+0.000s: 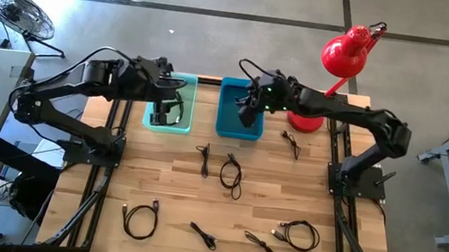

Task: Pick & Place USB Port
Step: Put the black USB cable into the blue bin

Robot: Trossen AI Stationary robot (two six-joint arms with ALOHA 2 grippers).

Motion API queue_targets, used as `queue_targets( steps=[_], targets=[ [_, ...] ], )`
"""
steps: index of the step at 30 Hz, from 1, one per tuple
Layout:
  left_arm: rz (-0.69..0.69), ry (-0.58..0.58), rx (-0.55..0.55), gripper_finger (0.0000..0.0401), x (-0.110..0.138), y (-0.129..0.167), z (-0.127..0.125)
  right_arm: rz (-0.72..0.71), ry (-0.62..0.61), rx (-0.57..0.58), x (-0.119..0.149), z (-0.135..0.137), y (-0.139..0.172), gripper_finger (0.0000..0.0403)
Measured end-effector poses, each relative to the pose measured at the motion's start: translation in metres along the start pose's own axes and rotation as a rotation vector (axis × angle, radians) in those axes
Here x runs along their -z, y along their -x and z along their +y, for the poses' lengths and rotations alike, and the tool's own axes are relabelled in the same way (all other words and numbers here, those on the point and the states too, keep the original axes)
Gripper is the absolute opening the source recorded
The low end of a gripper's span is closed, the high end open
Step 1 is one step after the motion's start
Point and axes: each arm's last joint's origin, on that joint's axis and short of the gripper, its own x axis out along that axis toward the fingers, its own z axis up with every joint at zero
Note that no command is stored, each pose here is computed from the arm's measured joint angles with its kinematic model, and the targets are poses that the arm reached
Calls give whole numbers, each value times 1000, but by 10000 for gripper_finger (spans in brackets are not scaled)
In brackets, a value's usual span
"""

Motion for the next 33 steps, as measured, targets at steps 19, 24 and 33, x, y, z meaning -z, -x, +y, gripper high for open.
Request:
queue_targets(
  steps=[19, 24, 33],
  targets=[
    [88, -41, 20, 215, -3, -23, -6, 228, -18, 54, 30, -27, -47, 35],
    [109, -48, 28, 215, -2, -25, -7, 226, -22, 48, 30, -26, -46, 105],
    [111, -49, 29, 215, -2, -25, -7, 195, -33, 35, 23, -23, -34, 195]
  ],
)
